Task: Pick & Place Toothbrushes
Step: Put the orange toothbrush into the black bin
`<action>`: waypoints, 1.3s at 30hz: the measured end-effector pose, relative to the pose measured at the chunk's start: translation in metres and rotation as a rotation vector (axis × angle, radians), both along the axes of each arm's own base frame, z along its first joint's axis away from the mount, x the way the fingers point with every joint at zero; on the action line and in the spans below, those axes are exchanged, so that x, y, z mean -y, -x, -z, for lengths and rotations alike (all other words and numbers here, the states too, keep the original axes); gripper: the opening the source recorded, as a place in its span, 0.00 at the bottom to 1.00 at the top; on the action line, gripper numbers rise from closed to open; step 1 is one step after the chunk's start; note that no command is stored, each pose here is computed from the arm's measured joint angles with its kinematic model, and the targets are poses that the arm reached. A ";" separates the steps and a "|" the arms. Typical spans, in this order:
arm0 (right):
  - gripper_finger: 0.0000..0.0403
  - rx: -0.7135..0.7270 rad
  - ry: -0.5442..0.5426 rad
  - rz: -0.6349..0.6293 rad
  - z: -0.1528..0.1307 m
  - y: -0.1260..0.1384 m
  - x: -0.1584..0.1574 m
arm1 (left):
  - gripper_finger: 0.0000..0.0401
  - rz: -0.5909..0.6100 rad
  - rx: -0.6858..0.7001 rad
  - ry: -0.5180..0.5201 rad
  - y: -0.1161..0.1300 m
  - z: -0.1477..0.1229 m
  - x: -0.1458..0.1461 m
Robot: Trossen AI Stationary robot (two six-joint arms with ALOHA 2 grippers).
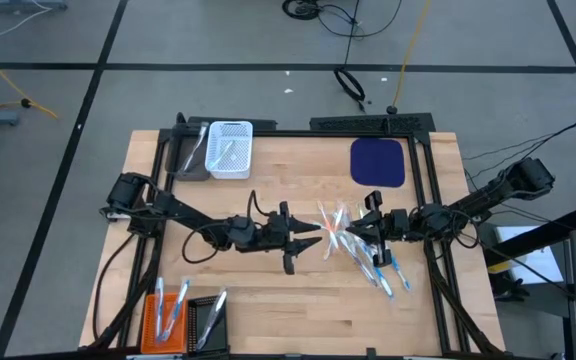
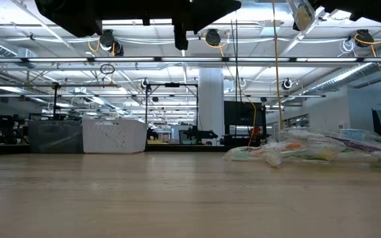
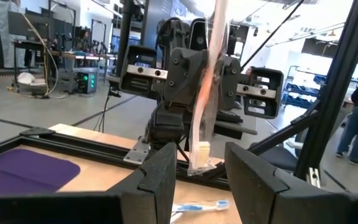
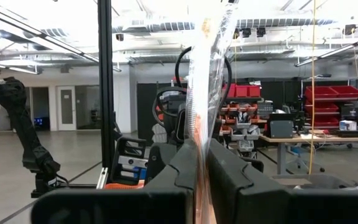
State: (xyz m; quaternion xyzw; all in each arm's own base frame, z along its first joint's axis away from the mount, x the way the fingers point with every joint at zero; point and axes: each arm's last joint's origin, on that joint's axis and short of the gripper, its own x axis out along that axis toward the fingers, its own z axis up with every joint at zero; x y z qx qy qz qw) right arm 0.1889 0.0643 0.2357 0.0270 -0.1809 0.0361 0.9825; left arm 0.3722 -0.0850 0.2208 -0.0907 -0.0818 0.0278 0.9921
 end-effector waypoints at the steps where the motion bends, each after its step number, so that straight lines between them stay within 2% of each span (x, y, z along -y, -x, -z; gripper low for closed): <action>1: 0.02 0.000 0.000 0.000 0.000 0.000 0.000 | 0.34 0.000 0.000 0.001 0.000 0.000 0.000; 16: 0.02 0.004 0.003 0.004 0.000 0.000 0.000 | 0.34 -0.013 0.049 0.037 -0.001 -0.004 -0.008; 19: 0.02 0.006 0.014 0.009 0.000 0.000 0.000 | 0.34 -0.006 0.054 0.032 -0.009 -0.005 -0.006; 31: 0.02 0.006 0.018 0.011 0.001 -0.001 0.000 | 0.34 0.030 0.057 -0.009 -0.067 0.005 0.009; 39: 0.02 0.013 0.016 0.012 0.000 0.000 0.000 | 0.34 0.019 0.041 -0.023 -0.073 0.003 0.006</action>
